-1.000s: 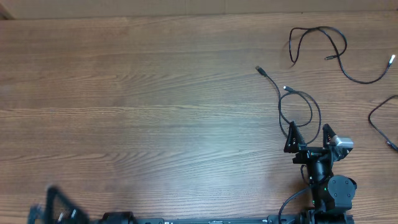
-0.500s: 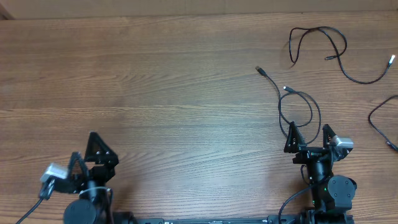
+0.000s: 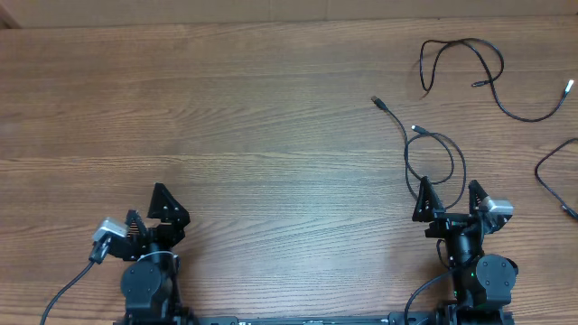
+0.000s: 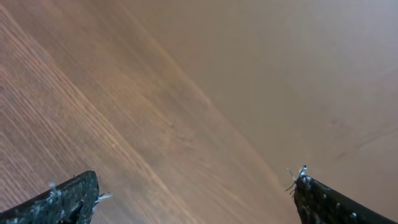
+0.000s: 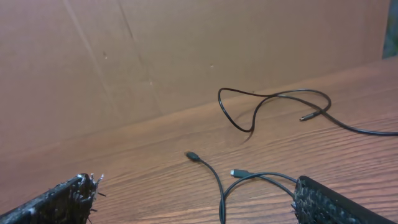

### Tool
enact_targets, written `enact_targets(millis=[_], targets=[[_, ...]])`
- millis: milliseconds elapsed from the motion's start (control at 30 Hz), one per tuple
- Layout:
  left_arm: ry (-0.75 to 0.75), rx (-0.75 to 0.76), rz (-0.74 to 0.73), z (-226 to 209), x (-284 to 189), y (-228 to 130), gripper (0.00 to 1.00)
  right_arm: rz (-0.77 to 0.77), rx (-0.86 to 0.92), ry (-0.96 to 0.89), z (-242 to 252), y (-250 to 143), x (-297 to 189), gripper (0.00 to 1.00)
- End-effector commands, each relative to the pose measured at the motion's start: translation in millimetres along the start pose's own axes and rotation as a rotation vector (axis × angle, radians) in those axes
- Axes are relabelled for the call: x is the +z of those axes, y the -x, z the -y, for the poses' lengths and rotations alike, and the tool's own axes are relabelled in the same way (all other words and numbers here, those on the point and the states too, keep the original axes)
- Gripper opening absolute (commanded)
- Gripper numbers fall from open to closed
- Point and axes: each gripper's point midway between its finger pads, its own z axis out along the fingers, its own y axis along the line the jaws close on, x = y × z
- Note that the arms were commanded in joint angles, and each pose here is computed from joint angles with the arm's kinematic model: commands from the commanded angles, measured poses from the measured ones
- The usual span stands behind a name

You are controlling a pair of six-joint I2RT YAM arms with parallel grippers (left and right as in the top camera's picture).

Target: Untangle cables

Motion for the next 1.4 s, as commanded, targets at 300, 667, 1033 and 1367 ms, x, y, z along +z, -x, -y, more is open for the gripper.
enact_targets(millis=[300,667,1033,1367], targets=[[-0.136,0.485,-0.039,13,4,-22,1.0,0.002,0.004,-0.008,2,-2,0,1.0],[-0.285,0.62,-0.124,31,-1,-45,0.99,0.002,0.004,-0.008,2,-2,0,1.0],[-0.294,0.755,-0.105,30,-1,-45,1.0,0.002,0.004,-0.008,2,-2,0,1.0],[-0.29,0.755,-0.103,30,-1,-45,1.0,0.002,0.004,-0.008,2,-2,0,1.0]])
